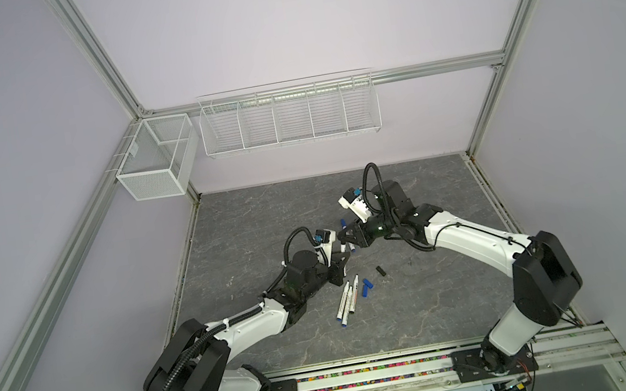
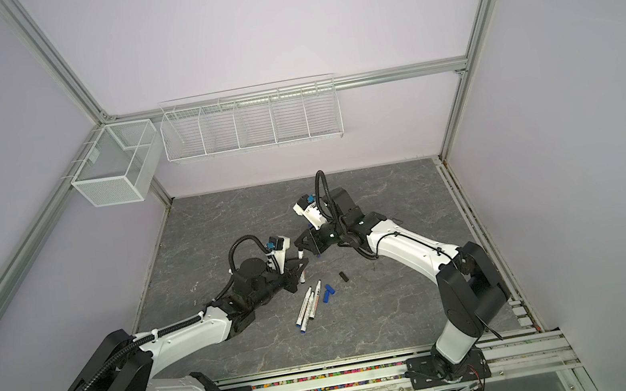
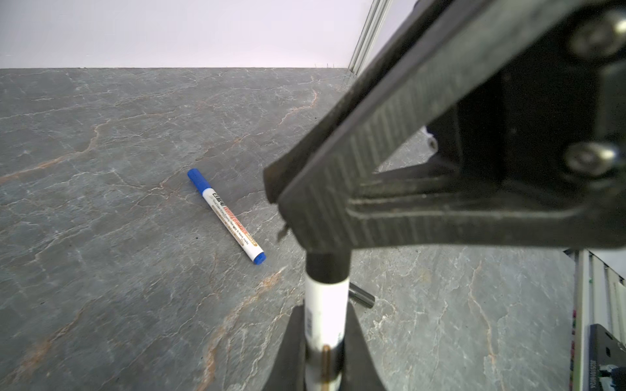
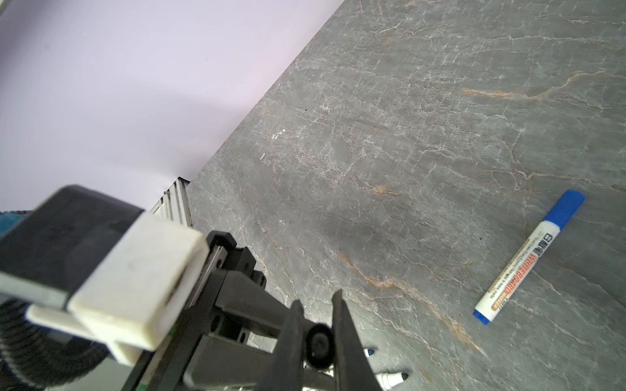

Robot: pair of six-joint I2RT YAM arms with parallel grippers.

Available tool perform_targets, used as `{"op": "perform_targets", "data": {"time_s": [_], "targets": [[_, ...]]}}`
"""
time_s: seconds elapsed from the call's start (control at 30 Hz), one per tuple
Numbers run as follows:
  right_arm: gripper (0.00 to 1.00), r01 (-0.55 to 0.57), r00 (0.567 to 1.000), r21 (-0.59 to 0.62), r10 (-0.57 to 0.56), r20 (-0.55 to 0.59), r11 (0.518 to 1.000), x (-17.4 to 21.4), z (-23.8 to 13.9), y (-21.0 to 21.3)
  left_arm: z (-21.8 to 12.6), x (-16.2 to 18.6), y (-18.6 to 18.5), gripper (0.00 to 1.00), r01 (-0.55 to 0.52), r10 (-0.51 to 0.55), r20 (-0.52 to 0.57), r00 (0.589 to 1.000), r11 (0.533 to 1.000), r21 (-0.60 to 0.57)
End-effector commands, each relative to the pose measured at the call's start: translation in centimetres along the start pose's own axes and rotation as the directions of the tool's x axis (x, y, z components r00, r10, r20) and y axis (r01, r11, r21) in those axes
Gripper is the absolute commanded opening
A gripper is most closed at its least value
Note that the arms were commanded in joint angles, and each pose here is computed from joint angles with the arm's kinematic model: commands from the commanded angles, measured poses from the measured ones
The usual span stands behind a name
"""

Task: Insert the pens into the pen caps
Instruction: 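Open the right gripper and draw it back from the capped marker, then lay the black-capped marker on the table with the left gripper while the right arm withdraws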

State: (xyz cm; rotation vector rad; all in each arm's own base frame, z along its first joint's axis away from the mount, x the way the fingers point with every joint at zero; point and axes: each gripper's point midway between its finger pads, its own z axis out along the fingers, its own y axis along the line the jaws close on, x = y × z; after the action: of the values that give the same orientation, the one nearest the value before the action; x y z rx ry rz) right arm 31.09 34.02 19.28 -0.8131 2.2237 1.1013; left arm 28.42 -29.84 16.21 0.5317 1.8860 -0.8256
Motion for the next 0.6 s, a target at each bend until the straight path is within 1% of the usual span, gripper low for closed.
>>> {"op": "perform_targets", "data": {"time_s": [0.0, 0.07, 0.13, 0.27, 0.33, 0.43, 0.47, 0.5, 0.53, 0.57], "targets": [[0.07, -0.352, 0.804, 0.107, 0.359, -0.474, 0.93, 15.6, -0.3, -0.8, -7.7, -19.3, -0.3, 0.0, 0.072, -0.073, 0.667, 0.742, 0.997, 0.029], [0.07, -0.356, 0.801, 0.11, 0.363, -0.475, 0.928, 15.7, -0.3, -0.8, -7.1, -18.5, -0.6, 0.0, 0.055, -0.067, 0.635, 0.77, 0.998, 0.038], [0.07, -0.356, 0.804, 0.109, 0.364, -0.471, 0.928, 15.6, -0.2, -0.9, -6.3, -17.4, -1.1, 0.0, 0.04, -0.057, 0.588, 0.807, 0.998, 0.041], [0.07, -0.352, 0.816, 0.116, 0.365, -0.447, 0.929, 15.0, -0.3, -1.1, -4.8, -14.4, -2.3, 0.0, 0.02, -0.034, 0.498, 0.866, 0.999, 0.032], [0.07, -0.353, 0.835, 0.11, 0.366, -0.411, 0.929, 14.0, -0.5, -1.3, -4.0, -12.3, -2.3, 0.0, 0.04, -0.042, 0.442, 0.896, 0.999, 0.013], [0.1, -0.347, 0.872, 0.093, 0.357, -0.334, 0.933, 11.9, -1.2, -1.5, -3.1, -9.3, -1.8, 0.0, 0.111, -0.109, 0.386, 0.916, 0.994, 0.018], [0.15, -0.342, 0.887, 0.087, 0.352, -0.298, 0.936, 11.1, -1.5, -1.5, -2.8, -8.5, -1.5, 0.0, 0.14, -0.137, 0.373, 0.918, 0.99, 0.018], [0.28, -0.334, 0.904, 0.069, 0.34, -0.258, 0.94, 10.0, -1.9, -1.3, -2.5, -7.5, -1.0, 0.0, 0.175, -0.167, 0.358, 0.918, 0.985, 0.013], [0.39, -0.321, 0.922, 0.052, 0.325, -0.212, 0.946, 8.9, -2.4, -1.1, -2.2, -6.6, -0.6, 0.0, 0.206, -0.196, 0.346, 0.918, 0.979, 0.01], [0.44, -0.316, 0.932, 0.049, 0.319, -0.171, 0.948, 7.9, -2.8, -1.1, -1.9, -5.7, -0.1, 0.0, 0.228, -0.215, 0.336, 0.917, 0.974, 0.001]]}}
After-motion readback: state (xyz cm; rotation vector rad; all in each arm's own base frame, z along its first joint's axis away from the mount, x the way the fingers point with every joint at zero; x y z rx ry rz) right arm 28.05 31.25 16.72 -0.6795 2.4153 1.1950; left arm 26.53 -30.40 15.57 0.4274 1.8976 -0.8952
